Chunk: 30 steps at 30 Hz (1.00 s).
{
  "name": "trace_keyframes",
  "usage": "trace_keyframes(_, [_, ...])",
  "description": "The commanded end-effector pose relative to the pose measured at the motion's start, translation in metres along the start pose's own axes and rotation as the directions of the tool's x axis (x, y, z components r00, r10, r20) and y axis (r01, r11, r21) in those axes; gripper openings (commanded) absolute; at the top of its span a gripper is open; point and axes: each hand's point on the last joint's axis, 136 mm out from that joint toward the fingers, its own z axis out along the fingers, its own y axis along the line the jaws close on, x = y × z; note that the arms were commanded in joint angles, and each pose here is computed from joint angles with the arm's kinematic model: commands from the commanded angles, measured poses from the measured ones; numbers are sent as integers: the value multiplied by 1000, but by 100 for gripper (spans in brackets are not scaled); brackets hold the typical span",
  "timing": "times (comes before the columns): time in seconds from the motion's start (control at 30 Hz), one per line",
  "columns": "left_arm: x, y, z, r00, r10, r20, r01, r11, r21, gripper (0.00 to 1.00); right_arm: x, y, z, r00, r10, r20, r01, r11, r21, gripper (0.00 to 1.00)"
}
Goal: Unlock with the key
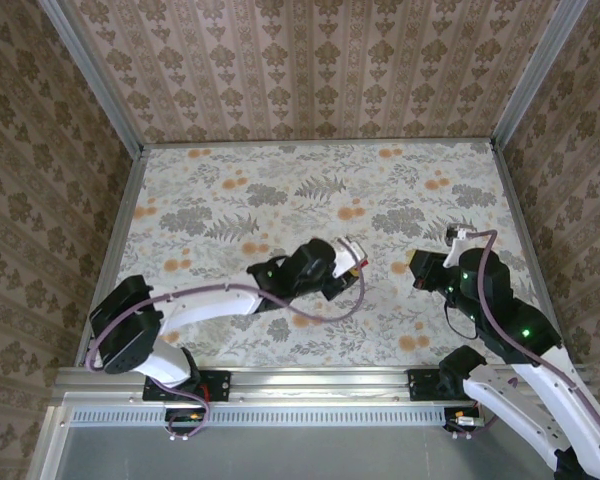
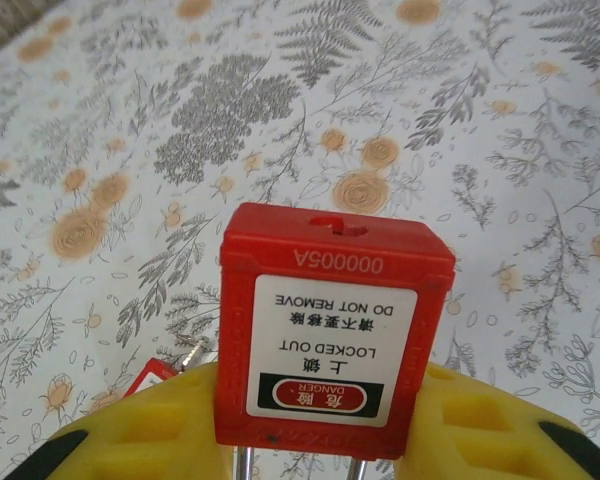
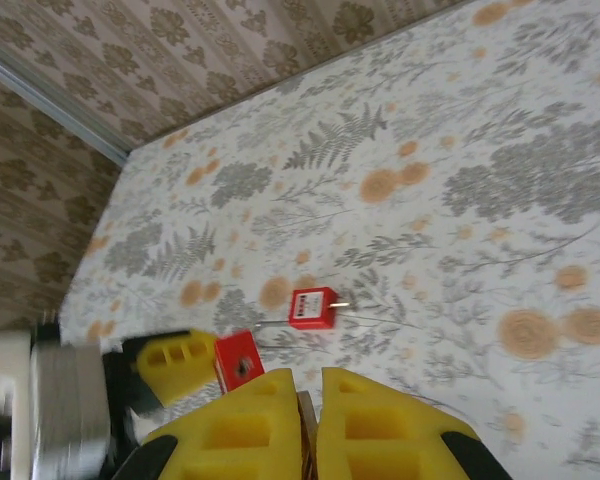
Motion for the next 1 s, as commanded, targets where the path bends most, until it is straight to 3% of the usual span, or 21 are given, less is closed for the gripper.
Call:
trace_keyframes(0.0, [-41,2,-18,967,109,230,-77,986,-145,31,-1,17,11,996,92,7,-91,992,-91,0])
trace_keyframes(0.13, [-45,-5,-26,946,181,268,-124,968,-216,30,-1,25,14,993,118,16,-115,987,-108,0])
trace_keyframes(0.5, [-47,-3,-35,942,135,306,-74,976,-205,29,32,35,30,996,89,-28,-92,986,-137,0])
trace_keyframes(0.97, [-41,-7,-24,952,91,292,-38,982,-183,28,34,37,29,997,75,-23,-78,984,-158,0])
